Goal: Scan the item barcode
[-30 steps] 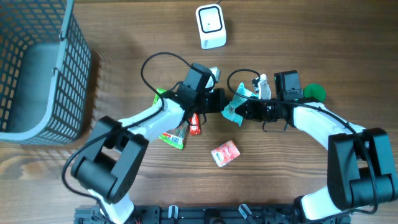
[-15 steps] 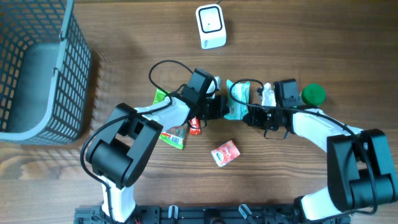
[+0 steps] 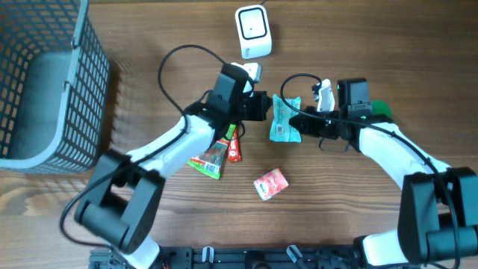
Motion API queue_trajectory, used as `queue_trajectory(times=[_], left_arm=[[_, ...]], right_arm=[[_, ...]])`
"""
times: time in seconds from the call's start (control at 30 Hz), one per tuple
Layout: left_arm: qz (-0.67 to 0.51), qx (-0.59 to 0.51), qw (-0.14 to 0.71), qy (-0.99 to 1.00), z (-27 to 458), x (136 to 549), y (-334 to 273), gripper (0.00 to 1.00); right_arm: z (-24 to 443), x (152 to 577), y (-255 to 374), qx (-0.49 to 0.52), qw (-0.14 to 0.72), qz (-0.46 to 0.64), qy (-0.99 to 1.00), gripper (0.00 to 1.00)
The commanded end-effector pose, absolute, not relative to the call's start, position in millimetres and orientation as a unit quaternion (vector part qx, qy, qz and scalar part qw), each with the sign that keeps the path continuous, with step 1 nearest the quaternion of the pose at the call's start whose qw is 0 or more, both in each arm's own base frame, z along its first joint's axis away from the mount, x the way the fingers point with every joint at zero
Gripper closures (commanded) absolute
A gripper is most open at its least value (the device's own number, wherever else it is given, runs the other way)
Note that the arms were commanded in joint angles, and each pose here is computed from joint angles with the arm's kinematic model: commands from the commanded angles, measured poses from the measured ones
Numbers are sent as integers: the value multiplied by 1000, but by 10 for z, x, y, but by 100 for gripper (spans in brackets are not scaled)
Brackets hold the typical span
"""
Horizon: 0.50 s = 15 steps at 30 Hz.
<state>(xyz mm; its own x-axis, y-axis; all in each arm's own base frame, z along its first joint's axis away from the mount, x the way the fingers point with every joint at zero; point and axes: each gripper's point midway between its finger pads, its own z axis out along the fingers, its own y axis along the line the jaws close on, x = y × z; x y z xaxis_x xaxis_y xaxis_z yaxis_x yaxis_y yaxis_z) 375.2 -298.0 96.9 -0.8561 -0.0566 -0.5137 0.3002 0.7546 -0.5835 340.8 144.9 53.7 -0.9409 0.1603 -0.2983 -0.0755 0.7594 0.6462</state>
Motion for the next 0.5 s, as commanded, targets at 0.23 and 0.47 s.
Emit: queue_trajectory(times=[0.23,0.47], left_arm=[[-292,53,190,936,-167,3657,-3054,96],[-263,53,261,927,359,3957,-2847,96]], right_arm=[[-268,3273,1202,59,104,260,958,96],[-28,3401,1323,-1,135,291,947,96]])
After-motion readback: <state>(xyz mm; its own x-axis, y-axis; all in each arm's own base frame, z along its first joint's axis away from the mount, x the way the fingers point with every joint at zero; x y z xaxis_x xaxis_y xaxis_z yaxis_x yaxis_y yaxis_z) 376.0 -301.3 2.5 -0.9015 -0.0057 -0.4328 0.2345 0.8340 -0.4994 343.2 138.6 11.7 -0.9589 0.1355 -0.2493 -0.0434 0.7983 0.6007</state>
